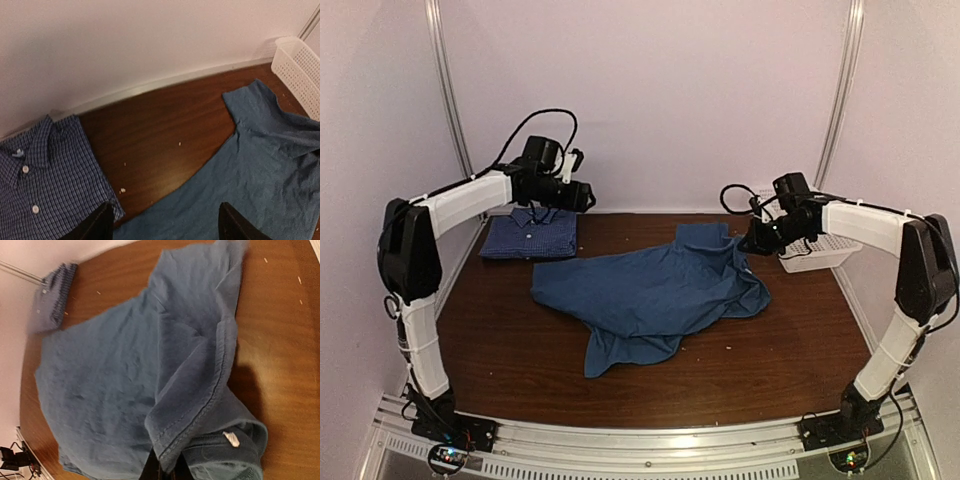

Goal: Fold and stack the mixed laundry pile
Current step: Flatten out the crumpled T-shirt at the center of the board.

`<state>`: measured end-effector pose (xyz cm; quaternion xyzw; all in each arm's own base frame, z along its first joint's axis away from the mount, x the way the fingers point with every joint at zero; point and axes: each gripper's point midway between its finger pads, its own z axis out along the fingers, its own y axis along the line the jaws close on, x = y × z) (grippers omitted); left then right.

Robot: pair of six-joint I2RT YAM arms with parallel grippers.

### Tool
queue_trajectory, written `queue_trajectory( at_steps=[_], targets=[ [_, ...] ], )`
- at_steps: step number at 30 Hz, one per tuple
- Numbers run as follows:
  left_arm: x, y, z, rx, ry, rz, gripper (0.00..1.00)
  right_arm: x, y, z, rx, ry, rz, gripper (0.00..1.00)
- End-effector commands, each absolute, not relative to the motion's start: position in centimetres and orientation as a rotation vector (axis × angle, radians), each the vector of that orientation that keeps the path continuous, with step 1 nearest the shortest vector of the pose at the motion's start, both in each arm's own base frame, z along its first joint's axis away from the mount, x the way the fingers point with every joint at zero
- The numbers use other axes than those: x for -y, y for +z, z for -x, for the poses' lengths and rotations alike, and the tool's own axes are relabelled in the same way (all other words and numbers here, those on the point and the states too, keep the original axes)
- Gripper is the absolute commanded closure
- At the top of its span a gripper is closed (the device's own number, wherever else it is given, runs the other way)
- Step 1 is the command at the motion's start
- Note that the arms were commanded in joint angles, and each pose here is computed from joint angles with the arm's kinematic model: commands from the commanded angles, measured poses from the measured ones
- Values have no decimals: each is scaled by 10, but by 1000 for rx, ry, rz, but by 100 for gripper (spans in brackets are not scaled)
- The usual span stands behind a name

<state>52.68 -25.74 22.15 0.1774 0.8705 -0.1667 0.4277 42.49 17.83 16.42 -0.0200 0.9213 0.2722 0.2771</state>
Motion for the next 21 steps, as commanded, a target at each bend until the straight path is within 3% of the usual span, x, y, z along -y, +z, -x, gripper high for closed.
queue_trajectory(
  at_steps=[1,7,11,15,21],
  targets=[
    [247,219,-443,-2202,-335,-521,27,-149,149,-417,-2510,487,49,100],
    [264,154,-303,-2257,-430,-797,32,-152,158,-421,-2498,502,61,100],
    [271,124,-243,-2357,-519,-814,34,-155,168,-423,-2483,522,77,100],
    [280,92,-204,-2433,-501,-848,32,-154,170,-421,-2481,510,77,100],
    [304,48,-186,-2472,-275,-1060,30,-156,167,-418,-2493,533,86,100]
  ],
)
